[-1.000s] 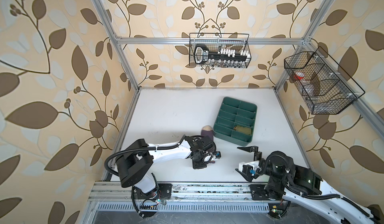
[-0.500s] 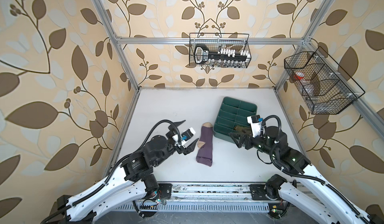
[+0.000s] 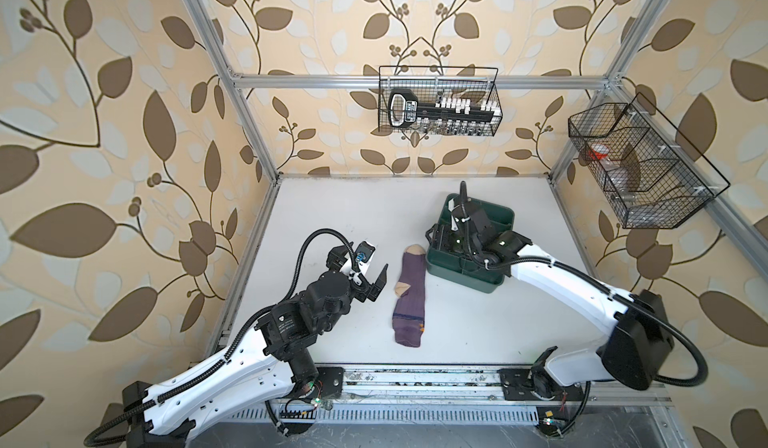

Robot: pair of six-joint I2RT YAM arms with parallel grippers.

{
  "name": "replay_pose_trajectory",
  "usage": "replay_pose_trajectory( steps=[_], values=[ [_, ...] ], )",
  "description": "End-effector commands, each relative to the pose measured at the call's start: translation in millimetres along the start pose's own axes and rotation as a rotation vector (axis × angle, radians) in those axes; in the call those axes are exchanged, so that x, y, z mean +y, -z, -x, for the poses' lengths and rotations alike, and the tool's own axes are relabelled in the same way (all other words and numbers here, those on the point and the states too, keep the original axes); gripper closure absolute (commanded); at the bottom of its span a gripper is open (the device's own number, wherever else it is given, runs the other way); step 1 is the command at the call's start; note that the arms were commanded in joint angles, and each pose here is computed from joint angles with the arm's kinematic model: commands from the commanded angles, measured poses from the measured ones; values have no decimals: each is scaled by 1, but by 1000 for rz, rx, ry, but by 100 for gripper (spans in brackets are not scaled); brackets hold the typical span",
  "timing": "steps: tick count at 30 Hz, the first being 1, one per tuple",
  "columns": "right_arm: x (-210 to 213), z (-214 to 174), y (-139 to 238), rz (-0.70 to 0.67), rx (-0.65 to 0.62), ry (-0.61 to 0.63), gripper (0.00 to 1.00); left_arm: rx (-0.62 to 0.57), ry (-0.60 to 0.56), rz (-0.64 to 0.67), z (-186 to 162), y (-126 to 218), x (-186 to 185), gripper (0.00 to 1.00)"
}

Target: Roll the socks

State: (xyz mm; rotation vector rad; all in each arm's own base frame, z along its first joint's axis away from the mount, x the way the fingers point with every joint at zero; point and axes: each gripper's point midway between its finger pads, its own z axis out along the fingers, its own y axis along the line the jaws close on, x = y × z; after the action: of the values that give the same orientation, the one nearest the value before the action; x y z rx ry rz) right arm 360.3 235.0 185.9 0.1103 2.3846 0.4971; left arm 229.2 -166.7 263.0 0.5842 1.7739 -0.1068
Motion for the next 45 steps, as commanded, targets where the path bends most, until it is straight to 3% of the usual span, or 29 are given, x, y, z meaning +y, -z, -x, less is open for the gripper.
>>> replay_pose_trajectory(
  steps=[1,12,20,26,34,43,45],
  values=[
    [-1,30,-12,-80,-38,-9,45,-3,38,38,7,2,9,1],
    [-36,26,-87,-343,96,-33,46,9,24,26,0,4,7,1],
    [-53,14,-106,-404,117,-55,48,33,7,20,-6,1,4,1],
    [-57,34,-118,-448,88,36,54,43,-4,4,-7,-3,0,1],
    [-79,24,-130,-496,145,48,59,61,-23,6,-11,-4,-1,1],
    [-92,24,-133,-504,159,139,86,82,-40,-6,-15,-7,-5,1],
    [-100,30,-135,-518,158,177,87,86,-43,-10,-15,-7,-5,1]
  ],
)
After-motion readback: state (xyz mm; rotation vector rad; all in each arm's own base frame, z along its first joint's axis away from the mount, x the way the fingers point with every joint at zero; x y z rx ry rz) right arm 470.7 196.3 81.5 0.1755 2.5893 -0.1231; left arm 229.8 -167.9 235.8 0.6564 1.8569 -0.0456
